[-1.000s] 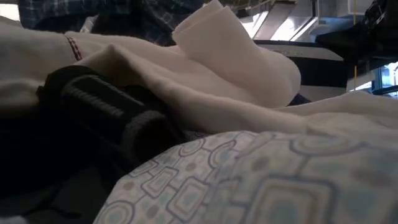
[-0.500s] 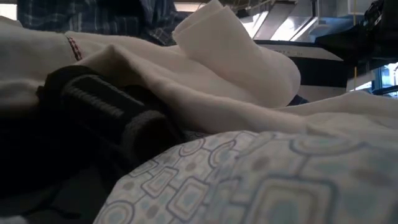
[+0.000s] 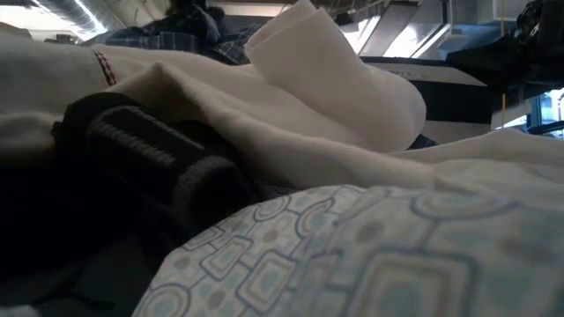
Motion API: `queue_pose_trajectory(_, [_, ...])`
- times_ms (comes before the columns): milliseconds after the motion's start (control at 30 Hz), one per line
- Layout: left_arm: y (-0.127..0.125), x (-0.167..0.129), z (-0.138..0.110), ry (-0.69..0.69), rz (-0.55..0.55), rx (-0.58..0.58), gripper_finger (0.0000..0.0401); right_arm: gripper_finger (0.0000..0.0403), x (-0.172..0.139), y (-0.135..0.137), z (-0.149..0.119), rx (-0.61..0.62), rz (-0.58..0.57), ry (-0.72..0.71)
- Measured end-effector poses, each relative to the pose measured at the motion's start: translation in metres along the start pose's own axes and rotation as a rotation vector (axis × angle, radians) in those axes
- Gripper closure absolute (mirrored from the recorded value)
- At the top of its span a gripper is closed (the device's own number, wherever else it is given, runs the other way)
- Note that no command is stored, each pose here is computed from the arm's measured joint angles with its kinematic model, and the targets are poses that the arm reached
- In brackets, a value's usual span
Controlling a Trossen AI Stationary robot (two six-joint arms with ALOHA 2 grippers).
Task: Sort clothes
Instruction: Put the long sleeve plaid shirt into the left blue laundry bin
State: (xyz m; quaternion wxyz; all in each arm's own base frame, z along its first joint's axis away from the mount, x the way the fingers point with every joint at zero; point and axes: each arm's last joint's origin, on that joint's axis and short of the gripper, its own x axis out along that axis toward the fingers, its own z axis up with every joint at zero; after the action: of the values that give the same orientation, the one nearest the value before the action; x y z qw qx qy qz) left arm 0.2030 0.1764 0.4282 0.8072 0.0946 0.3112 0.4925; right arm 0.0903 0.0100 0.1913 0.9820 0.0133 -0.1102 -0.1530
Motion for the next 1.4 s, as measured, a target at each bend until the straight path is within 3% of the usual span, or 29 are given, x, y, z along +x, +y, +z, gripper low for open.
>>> queue_pose_trajectory(167, [-0.003,0.037,-0.026,0.239,-0.182,-0.089,0.0397,0.0397,0.0,0.0,0.0,0.005,0.0,0.0])
queue_pose_trajectory(367, [-0.016,0.074,-0.054,0.511,-0.313,-0.116,0.0391,0.0397,0.0,0.0,0.0,0.01,0.003,0.0])
queue_pose_trajectory(533, [-0.038,0.105,-0.068,0.602,-0.389,-0.154,0.0374,0.0397,0.0,0.0,0.0,0.011,0.003,0.001])
queue_pose_trajectory(833, [-0.069,0.151,-0.103,0.712,-0.407,-0.156,0.0321,0.0397,0.0,0.0,-0.002,0.013,0.005,0.021])
queue_pose_trajectory(967, [-0.068,0.152,-0.099,0.693,-0.408,-0.152,0.0282,0.0397,0.0,0.0,-0.002,0.013,0.005,0.021])
queue_pose_trajectory(1100, [-0.052,0.14,-0.079,0.647,-0.395,-0.172,0.0255,0.0397,0.0,0.0,-0.002,0.014,-0.002,0.021])
queue_pose_trajectory(1400, [0.003,0.056,-0.007,0.401,-0.358,-0.239,0.0244,0.0397,0.0,0.0,-0.002,0.014,-0.005,0.02])
